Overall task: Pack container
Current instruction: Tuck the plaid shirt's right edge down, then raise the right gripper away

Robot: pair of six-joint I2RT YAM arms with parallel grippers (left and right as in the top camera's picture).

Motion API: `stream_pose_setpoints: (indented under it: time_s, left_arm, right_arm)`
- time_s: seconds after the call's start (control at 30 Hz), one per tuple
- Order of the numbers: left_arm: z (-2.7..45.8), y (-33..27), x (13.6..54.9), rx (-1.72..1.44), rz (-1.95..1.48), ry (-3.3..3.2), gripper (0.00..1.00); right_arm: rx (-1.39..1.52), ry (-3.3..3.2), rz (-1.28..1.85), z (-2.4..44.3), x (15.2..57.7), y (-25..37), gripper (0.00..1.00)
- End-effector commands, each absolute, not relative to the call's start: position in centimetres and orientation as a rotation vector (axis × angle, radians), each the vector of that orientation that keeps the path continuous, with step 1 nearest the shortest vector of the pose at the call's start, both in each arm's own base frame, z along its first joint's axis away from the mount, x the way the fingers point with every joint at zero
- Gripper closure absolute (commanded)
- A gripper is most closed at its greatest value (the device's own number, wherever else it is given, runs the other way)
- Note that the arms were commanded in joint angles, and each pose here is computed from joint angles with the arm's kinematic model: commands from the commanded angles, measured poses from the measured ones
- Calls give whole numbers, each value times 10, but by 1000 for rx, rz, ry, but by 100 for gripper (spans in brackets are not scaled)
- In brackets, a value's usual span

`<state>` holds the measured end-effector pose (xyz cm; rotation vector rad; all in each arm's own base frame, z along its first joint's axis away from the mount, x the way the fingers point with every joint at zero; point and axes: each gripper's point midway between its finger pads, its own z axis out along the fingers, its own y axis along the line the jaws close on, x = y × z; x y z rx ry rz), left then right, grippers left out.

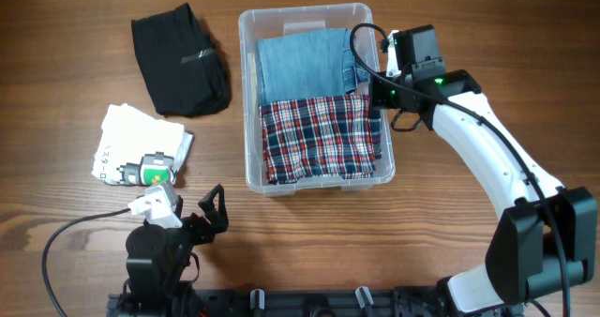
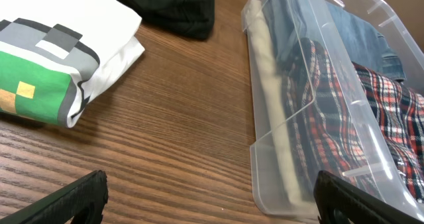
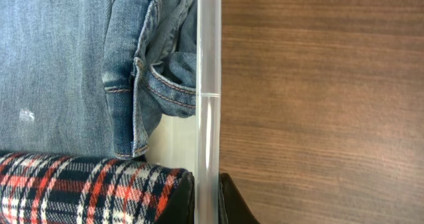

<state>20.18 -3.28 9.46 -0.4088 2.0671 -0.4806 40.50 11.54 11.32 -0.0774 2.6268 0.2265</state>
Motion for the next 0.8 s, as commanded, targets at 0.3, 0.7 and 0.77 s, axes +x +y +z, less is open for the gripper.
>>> stream_pose_setpoints:
  time_s: [0.3, 0.7, 0.77]
  left_arm:
    - [95, -34, 202, -408, -491, 2060, 0]
    - [95, -34, 202, -408, -491, 2060, 0]
    - [95, -34, 202, -408, -491, 2060, 0]
  right_arm:
    - [12, 2613, 205, 120, 403, 104, 52]
    - [-152, 2501, 240, 210, 366, 107, 96]
    - [-186, 2548, 211, 200, 356, 112, 96]
